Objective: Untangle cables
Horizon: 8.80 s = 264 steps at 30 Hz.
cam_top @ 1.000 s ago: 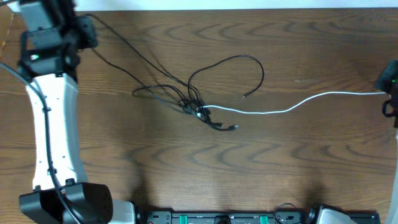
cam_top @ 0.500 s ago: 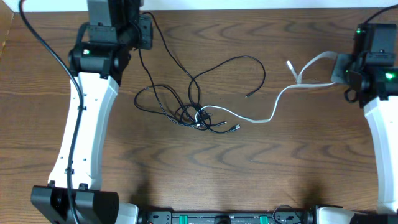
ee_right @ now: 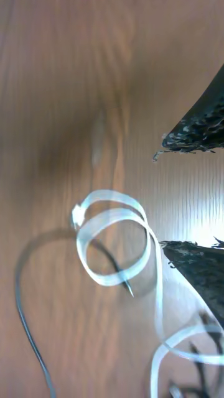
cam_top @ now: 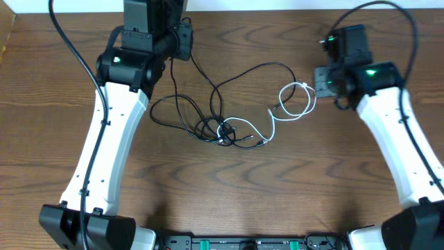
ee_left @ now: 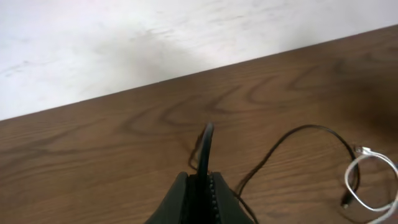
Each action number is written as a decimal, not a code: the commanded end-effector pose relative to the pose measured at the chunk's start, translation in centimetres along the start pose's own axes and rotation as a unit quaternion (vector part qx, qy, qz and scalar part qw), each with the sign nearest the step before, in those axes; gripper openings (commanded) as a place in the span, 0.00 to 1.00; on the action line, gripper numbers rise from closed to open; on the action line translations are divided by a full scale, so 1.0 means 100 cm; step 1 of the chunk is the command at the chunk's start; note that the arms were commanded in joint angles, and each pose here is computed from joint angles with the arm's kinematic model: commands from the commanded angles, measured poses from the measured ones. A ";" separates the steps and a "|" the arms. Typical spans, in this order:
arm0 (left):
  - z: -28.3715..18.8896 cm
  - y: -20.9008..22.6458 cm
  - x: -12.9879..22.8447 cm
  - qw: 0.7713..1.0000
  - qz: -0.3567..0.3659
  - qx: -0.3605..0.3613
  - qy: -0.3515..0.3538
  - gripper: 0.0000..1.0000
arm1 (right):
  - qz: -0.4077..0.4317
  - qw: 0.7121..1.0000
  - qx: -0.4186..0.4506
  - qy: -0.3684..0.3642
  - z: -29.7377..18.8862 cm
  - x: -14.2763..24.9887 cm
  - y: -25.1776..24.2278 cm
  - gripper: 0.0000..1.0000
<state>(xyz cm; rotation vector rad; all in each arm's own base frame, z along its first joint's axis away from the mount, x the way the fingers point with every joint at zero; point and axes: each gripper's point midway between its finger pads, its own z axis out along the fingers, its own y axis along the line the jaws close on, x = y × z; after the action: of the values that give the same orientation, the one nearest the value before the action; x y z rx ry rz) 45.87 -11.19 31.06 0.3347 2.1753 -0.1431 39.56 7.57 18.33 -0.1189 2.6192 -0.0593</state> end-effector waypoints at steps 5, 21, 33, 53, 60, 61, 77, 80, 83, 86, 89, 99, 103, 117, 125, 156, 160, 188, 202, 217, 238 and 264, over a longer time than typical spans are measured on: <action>-0.011 -0.011 -0.008 1.000 0.021 -0.005 -0.013 0.07 | -0.084 0.993 -0.067 0.043 0.022 0.021 0.078 0.45; -0.011 -0.010 -0.011 0.999 0.030 -0.008 -0.019 0.07 | -0.146 0.970 -0.152 0.121 0.052 0.083 0.189 0.44; -0.011 -0.010 -0.010 0.999 0.030 -0.007 -0.018 0.08 | -0.145 0.967 -0.136 0.156 0.067 0.101 0.187 0.43; -0.011 -0.010 -0.010 0.999 0.030 -0.007 -0.018 0.08 | -0.183 0.976 -0.052 0.105 0.077 0.077 0.161 0.42; -0.011 -0.010 -0.010 0.999 0.034 -0.007 -0.018 0.07 | -0.190 0.979 -0.024 0.067 0.071 0.051 0.155 0.41; -0.011 -0.010 -0.010 0.999 0.034 -0.008 -0.018 0.07 | -0.188 0.980 -0.018 0.064 0.069 0.047 0.153 0.41; -0.011 -0.010 -0.011 0.999 0.043 -0.008 -0.019 0.07 | -0.141 0.985 0.029 0.093 0.051 0.044 0.127 0.37; -0.011 -0.010 -0.011 0.999 0.043 -0.008 -0.020 0.07 | -0.140 0.983 0.026 0.112 0.049 0.053 0.126 0.36; -0.011 -0.010 -0.011 0.999 0.043 -0.008 -0.020 0.08 | -0.131 0.983 0.025 0.124 0.046 0.060 0.128 0.35; -0.011 -0.010 -0.011 0.999 0.043 -0.008 -0.020 0.08 | -0.122 0.983 0.014 0.135 0.044 0.066 0.134 0.36; -0.011 -0.010 -0.012 0.999 0.043 -0.008 -0.022 0.07 | -0.117 0.983 -0.007 0.142 0.043 0.070 0.143 0.36; -0.011 -0.010 -0.012 0.999 0.043 -0.008 -0.022 0.08 | -0.082 0.982 0.000 0.168 0.042 0.085 0.141 0.36; -0.011 -0.010 -0.012 0.999 0.043 -0.008 -0.022 0.07 | -0.078 0.981 0.005 0.178 0.047 0.093 0.138 0.35; -0.011 -0.010 -0.012 0.999 0.043 -0.008 -0.022 0.07 | -0.068 0.980 -0.004 0.185 0.063 0.108 0.141 0.17; -0.011 -0.010 -0.012 0.999 0.043 -0.008 -0.022 0.07 | -0.065 0.984 -0.010 0.168 0.065 0.101 0.144 0.01; -0.011 -0.005 -0.012 0.998 0.054 -0.023 -0.020 0.08 | 0.160 0.964 0.163 -0.136 -0.157 -0.024 -0.115 0.01; -0.010 -0.004 -0.011 0.998 0.054 -0.024 -0.019 0.08 | 0.178 0.956 0.171 -0.160 -0.188 -0.022 -0.129 0.01; -0.004 0.000 -0.007 0.997 0.061 -0.035 -0.010 0.07 | 0.101 0.993 0.053 -0.007 -0.094 -0.021 -0.072 0.39; -0.004 0.000 -0.008 0.997 0.063 -0.035 -0.010 0.07 | 0.004 0.991 -0.002 0.134 0.011 0.003 -0.003 0.39; -0.003 0.000 -0.007 0.997 0.063 -0.034 -0.010 0.08 | -0.039 0.980 -0.046 0.190 0.066 0.022 0.028 0.39; -0.003 -0.001 -0.007 0.997 0.063 -0.031 -0.010 0.07 | -0.042 0.963 -0.057 0.262 0.096 0.053 0.027 0.40; -0.003 -0.001 -0.009 0.997 0.063 -0.031 -0.013 0.08 | -0.038 0.941 -0.048 0.333 0.117 0.108 0.022 0.38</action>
<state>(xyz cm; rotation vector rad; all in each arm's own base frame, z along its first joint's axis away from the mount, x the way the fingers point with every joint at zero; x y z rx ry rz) 46.04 -11.57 31.41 0.4242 2.1385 -0.0232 36.22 8.64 3.08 -0.2783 3.2797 -0.0075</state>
